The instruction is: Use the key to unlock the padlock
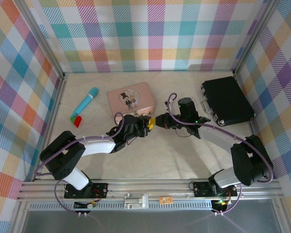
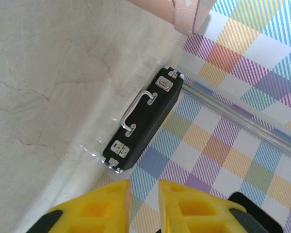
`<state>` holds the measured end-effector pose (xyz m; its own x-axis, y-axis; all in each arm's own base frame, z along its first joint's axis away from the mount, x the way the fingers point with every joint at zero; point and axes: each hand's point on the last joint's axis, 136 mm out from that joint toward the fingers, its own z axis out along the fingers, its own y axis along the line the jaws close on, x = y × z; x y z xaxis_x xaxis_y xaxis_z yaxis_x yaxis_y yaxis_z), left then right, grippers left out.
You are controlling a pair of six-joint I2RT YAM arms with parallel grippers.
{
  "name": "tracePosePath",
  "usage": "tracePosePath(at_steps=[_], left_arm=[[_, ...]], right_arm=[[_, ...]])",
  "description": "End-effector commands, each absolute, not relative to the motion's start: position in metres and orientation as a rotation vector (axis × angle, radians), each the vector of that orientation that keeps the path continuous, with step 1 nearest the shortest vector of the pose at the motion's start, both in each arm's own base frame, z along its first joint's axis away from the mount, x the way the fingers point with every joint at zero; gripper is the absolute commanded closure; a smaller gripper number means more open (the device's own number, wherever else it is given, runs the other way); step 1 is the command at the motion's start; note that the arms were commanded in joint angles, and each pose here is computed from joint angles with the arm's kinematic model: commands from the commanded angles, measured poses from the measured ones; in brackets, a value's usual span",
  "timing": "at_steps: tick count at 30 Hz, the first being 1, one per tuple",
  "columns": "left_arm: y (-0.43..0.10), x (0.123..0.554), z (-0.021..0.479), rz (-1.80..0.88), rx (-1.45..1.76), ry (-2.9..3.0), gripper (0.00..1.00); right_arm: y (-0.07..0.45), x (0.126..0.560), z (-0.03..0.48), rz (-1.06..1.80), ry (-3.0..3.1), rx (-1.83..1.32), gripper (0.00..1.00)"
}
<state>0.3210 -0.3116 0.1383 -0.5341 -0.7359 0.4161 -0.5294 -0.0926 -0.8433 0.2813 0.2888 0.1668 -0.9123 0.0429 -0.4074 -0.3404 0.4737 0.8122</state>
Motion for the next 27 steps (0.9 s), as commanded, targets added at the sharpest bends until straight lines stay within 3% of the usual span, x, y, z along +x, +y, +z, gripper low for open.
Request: tracePosePath(at_steps=[1,4,7,8,10,11,14,19,27], left_arm=[[-0.312,0.324,0.156,-1.757,-1.379,1.935,0.8],[-0.312,0.324,0.156,-1.761,-1.367,1.934,1.0],[-0.309,0.328,0.162,-1.747,-1.314,1.927,1.0],[-0.307,0.329,0.164,-1.728,-1.28,1.929,1.0],[-0.299,0.337,0.175,-1.649,-1.135,1.941,1.0],[-0.296,0.34,0.183,-1.608,-1.036,1.951,1.0],[-0.284,0.349,0.213,-1.43,-0.705,1.961,1.0],[-0.277,0.339,0.267,-1.132,-0.155,1.911,1.0],[-0.281,0.311,0.311,-1.082,0.214,1.753,1.0]], right_arm=[[0.29,0.28,0.166,1.427,2.34,-0.283,1.0],[0.29,0.281,0.166,1.419,2.339,-0.282,1.0],[0.288,0.283,0.171,1.396,2.326,-0.29,1.0],[0.287,0.284,0.174,1.38,2.327,-0.285,0.94],[0.281,0.287,0.181,1.331,2.315,-0.263,0.61],[0.278,0.289,0.184,1.305,2.305,-0.245,0.52],[0.267,0.291,0.196,1.248,2.258,-0.196,0.41],[0.263,0.286,0.215,1.291,2.165,-0.175,0.41],[0.282,0.274,0.251,1.531,1.888,-0.303,0.5]])
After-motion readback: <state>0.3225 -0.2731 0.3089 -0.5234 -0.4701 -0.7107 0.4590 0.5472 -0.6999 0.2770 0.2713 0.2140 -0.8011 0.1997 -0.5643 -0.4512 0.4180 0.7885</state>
